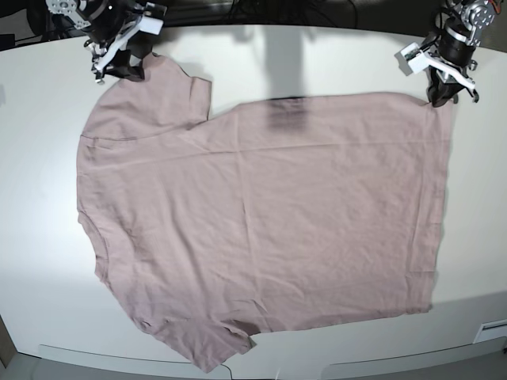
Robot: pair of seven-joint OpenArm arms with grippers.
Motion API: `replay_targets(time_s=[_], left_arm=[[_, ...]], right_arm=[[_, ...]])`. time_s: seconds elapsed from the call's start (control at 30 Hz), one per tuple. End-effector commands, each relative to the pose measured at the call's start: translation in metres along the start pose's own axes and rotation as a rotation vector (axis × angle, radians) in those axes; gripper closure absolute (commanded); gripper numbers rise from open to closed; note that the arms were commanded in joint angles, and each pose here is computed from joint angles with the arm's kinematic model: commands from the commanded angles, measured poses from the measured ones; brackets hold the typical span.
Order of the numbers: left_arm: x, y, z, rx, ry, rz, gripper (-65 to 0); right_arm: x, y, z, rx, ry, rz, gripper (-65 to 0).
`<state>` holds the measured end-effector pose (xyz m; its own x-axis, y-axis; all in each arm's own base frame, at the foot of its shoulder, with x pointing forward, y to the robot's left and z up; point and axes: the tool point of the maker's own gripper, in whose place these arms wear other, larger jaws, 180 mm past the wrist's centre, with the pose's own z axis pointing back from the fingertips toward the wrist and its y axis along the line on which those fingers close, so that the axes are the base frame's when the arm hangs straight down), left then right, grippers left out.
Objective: Fold the T-shirt properly
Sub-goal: 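Close the right gripper on the shirt's shoulder edge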
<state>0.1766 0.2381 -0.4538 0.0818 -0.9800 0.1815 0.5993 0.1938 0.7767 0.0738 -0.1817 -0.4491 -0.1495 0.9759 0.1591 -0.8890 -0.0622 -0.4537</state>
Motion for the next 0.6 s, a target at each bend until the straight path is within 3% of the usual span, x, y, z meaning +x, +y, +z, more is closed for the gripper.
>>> replay_targets(time_s=[0.0, 0.13, 0.33, 0.43, 0.57], left_arm=[[0.0103, 0.0122, -0.0062, 0.033, -0.039, 0.016, 0.0], [0.0102, 0.0121, -0.0062, 0.032, -0.039, 0.016, 0.0], [0.0103, 0.0122, -0.0062, 0.033, -0.039, 0.016, 0.0], [0.0103, 0.0122, -0.0062, 0.033, -0.039, 0.017, 0.0], [0.0103, 0.0122, -0.0062, 0.033, -0.039, 0.017, 0.0]], right_arm=[[0.0029, 0.0376, 0.0039, 0.15, -0.01, 0.008, -34.2], [-0.0002, 0.0356, 0.0036, 0.139, 0.003, 0.073, -34.2], [-0.0048, 0.0353, 0.0037, 0.138, 0.029, 0.074, -33.3], [-0.0039, 0.0351, 0.0036, 0.136, 0.024, 0.073, -25.8], [-0.0031, 0.0304, 0.003, 0.11, 0.021, 0.06, -20.8]])
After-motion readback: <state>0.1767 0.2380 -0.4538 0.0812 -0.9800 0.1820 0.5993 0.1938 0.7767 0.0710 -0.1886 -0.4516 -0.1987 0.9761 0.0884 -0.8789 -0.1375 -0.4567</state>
